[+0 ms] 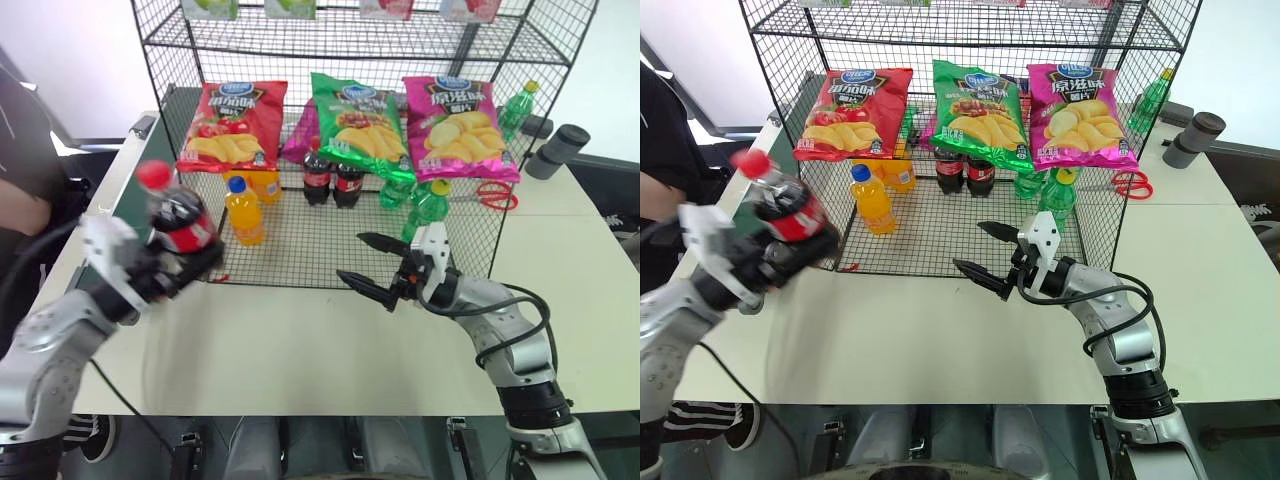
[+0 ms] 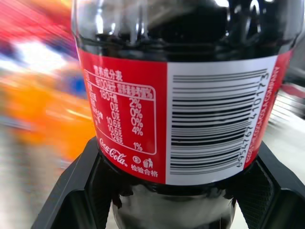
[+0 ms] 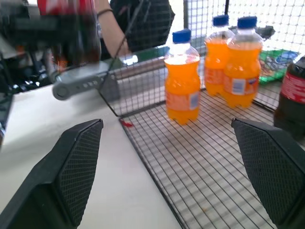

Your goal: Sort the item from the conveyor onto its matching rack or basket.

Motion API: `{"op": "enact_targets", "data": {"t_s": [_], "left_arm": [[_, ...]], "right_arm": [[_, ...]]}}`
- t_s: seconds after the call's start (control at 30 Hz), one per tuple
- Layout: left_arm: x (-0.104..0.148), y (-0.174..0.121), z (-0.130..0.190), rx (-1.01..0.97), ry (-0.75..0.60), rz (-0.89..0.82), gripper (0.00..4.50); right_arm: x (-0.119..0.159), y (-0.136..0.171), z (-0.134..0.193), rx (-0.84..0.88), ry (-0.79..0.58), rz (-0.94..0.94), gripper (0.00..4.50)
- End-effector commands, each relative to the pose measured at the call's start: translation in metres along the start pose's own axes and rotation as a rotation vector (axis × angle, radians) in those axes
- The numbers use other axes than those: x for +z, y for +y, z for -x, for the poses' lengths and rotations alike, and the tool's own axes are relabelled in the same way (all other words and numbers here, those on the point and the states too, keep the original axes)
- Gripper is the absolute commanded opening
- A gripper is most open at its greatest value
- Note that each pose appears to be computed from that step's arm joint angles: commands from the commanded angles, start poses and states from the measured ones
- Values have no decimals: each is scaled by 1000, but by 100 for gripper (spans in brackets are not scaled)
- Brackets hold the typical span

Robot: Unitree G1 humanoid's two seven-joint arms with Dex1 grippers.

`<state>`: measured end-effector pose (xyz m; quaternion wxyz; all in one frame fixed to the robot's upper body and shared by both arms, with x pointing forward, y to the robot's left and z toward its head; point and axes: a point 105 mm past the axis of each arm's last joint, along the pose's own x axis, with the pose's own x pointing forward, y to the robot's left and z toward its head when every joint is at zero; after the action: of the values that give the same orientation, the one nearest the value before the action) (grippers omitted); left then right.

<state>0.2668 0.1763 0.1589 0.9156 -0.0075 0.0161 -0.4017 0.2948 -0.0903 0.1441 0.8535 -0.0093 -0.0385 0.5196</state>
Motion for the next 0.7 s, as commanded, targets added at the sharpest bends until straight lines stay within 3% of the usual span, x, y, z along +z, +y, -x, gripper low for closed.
{"op": "enact_targets", "data": {"t_s": [0.03,0.33,0.7], "left_arm": [[5,-28,-37,-172,-26,-79,287],[0,-54,-87,-412,-52,-186,287],[-1,-68,-96,-510,-49,-234,287]], "right_arm": [[16,14,-9,58,-44,5,450],[20,29,-13,94,-64,-56,450],[21,30,-15,86,-70,-73,450]]}}
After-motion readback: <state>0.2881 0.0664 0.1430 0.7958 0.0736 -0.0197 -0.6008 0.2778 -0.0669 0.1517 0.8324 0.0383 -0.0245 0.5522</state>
